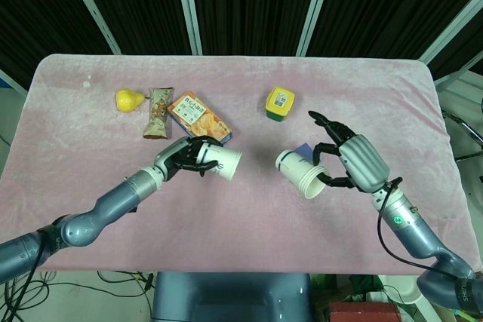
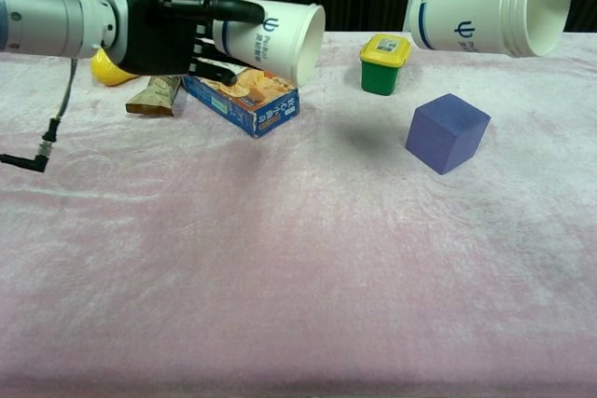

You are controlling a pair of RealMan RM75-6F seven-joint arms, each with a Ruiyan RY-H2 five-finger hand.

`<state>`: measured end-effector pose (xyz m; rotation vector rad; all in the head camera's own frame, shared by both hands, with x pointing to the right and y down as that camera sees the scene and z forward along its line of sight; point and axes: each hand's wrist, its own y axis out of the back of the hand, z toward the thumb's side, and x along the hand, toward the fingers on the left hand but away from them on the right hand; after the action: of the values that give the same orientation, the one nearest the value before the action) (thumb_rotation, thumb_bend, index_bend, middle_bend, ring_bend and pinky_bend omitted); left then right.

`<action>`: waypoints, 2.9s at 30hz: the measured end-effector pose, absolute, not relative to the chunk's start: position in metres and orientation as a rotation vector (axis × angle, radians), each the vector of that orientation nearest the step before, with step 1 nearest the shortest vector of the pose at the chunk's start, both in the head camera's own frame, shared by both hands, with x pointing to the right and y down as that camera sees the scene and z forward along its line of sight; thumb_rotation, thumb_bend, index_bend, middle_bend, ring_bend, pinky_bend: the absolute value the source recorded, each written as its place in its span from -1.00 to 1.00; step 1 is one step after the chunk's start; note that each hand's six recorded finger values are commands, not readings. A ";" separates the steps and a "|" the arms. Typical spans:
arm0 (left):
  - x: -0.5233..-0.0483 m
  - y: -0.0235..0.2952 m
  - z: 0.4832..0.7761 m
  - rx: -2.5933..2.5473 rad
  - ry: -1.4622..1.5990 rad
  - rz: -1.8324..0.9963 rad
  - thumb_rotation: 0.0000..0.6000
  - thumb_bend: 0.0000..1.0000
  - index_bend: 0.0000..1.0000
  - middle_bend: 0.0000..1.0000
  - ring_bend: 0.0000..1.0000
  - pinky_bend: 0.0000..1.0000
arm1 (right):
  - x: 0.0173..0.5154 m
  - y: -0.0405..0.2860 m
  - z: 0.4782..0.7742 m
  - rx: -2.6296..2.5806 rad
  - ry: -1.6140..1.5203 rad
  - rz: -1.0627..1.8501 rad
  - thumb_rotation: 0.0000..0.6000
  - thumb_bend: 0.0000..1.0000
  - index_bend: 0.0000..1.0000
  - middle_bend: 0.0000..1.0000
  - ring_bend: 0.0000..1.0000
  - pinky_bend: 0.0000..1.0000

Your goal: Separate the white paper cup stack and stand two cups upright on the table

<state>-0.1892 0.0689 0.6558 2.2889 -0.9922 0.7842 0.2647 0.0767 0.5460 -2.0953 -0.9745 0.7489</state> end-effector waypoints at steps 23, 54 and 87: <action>-0.272 0.093 0.680 2.941 -0.955 2.080 1.00 -0.18 0.03 -0.02 -0.24 0.21 | 0.324 0.091 0.604 -2.089 -0.314 1.610 1.00 -0.20 0.71 -1.00 -0.73 -0.65; -0.265 0.106 0.701 2.950 -0.814 2.100 1.00 -0.42 -0.46 -0.43 -0.61 -0.04 | 0.316 0.096 0.645 -2.067 -0.081 1.863 1.00 -0.22 -0.13 -1.00 -0.76 -0.65; -0.268 0.093 0.685 2.943 -0.945 2.034 1.00 -0.44 -0.48 -0.47 -0.61 -0.05 | 0.324 0.122 0.622 -2.062 -0.109 1.837 1.00 -0.41 -0.34 -1.00 -0.79 -0.65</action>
<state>-0.2680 0.0932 0.6847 2.9435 -0.9447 2.0345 0.3238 0.1219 0.6223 -2.0615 -0.1093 1.8366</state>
